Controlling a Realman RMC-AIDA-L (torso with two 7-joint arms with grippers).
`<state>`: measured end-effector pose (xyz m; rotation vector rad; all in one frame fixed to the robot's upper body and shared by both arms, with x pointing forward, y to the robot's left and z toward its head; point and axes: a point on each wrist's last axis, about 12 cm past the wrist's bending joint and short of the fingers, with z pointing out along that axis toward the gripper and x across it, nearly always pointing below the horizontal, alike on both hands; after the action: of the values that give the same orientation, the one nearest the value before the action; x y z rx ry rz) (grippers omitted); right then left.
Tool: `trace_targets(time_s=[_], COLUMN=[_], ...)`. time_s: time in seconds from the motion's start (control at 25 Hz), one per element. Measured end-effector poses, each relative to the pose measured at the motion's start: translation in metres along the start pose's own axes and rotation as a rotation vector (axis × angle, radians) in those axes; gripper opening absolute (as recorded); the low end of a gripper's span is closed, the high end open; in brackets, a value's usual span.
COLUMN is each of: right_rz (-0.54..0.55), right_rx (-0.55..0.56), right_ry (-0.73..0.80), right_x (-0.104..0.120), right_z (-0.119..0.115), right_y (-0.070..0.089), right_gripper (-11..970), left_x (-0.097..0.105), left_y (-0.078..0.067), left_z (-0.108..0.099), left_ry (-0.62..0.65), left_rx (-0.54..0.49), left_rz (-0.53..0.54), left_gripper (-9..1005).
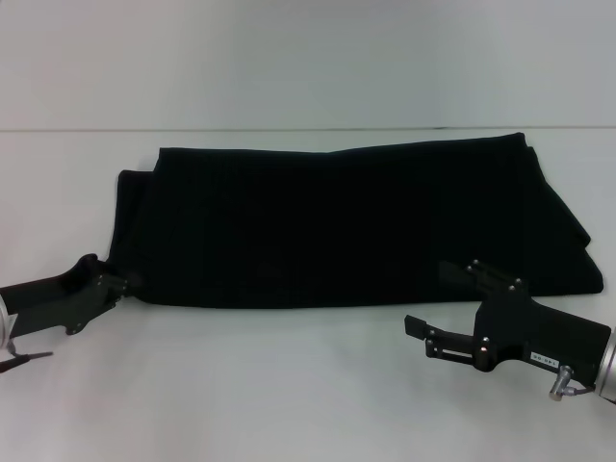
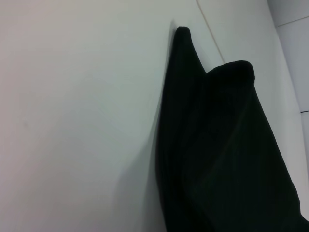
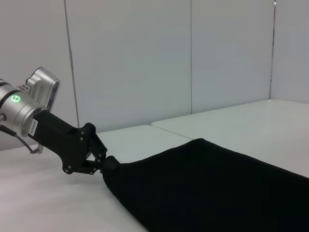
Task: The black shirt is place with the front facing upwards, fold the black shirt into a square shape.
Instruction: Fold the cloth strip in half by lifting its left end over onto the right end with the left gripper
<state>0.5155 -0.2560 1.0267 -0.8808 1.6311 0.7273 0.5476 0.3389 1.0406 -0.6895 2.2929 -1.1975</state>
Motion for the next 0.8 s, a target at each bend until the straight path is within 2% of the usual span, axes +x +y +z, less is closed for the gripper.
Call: trace_targets(time_s=[0.56, 0.8], right_rz=[0.004, 0.002], right_rx=[0.027, 0.039], right_ry=[-0.01, -0.004], right_x=[-0.001, -0.001], right_z=[-0.003, -0.003], right_y=[-0.003, -0.006], right_gripper=[945, 945], left_x=[0.005, -0.003], left_y=[0.02, 0.032], left_z=[-0.028, -0.056], left_ry=[-0.078, -0.134], left_rx=[0.051, 0.038], left_rz=[-0.045, -0.054], left_gripper=[34, 33])
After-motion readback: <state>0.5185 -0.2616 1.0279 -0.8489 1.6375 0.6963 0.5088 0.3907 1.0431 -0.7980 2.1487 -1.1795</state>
